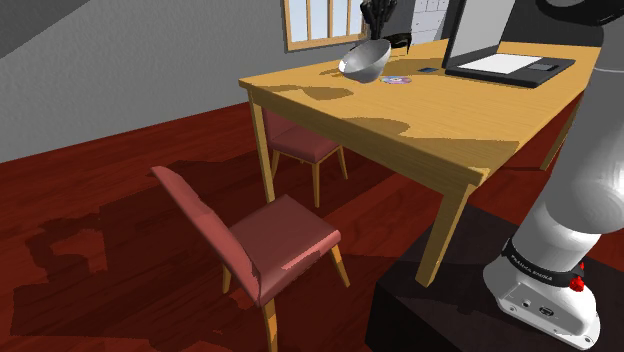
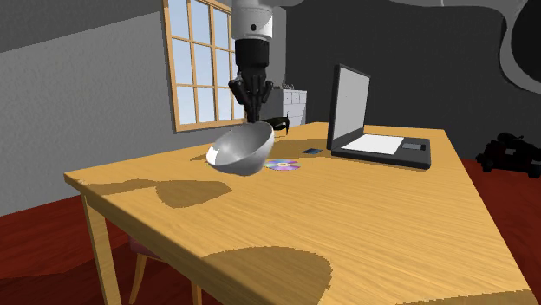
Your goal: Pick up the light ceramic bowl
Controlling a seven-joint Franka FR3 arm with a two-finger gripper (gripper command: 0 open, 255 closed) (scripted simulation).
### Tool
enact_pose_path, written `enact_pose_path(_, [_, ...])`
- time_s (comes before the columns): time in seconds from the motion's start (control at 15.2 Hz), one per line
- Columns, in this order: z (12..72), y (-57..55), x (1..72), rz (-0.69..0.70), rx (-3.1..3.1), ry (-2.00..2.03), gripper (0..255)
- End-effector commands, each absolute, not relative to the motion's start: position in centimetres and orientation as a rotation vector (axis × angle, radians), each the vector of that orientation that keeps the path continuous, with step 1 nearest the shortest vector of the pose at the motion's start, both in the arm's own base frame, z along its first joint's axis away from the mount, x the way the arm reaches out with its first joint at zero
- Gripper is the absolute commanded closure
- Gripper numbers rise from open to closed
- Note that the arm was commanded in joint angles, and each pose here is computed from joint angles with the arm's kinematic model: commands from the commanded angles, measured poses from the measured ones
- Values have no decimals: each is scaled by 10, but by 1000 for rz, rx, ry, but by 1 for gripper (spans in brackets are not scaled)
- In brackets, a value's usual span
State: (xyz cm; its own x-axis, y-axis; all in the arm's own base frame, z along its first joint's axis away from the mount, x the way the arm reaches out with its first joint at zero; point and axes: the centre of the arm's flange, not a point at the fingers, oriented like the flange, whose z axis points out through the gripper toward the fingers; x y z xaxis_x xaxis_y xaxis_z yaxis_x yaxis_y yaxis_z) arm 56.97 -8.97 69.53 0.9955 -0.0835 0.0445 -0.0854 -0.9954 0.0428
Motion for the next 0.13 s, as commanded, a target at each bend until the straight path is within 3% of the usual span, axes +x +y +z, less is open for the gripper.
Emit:
enact_pose_path(0.0, [701,-90,568,66,3093,-131,255])
enact_pose_path(0.07, [701,-90,568,66,3093,-131,255])
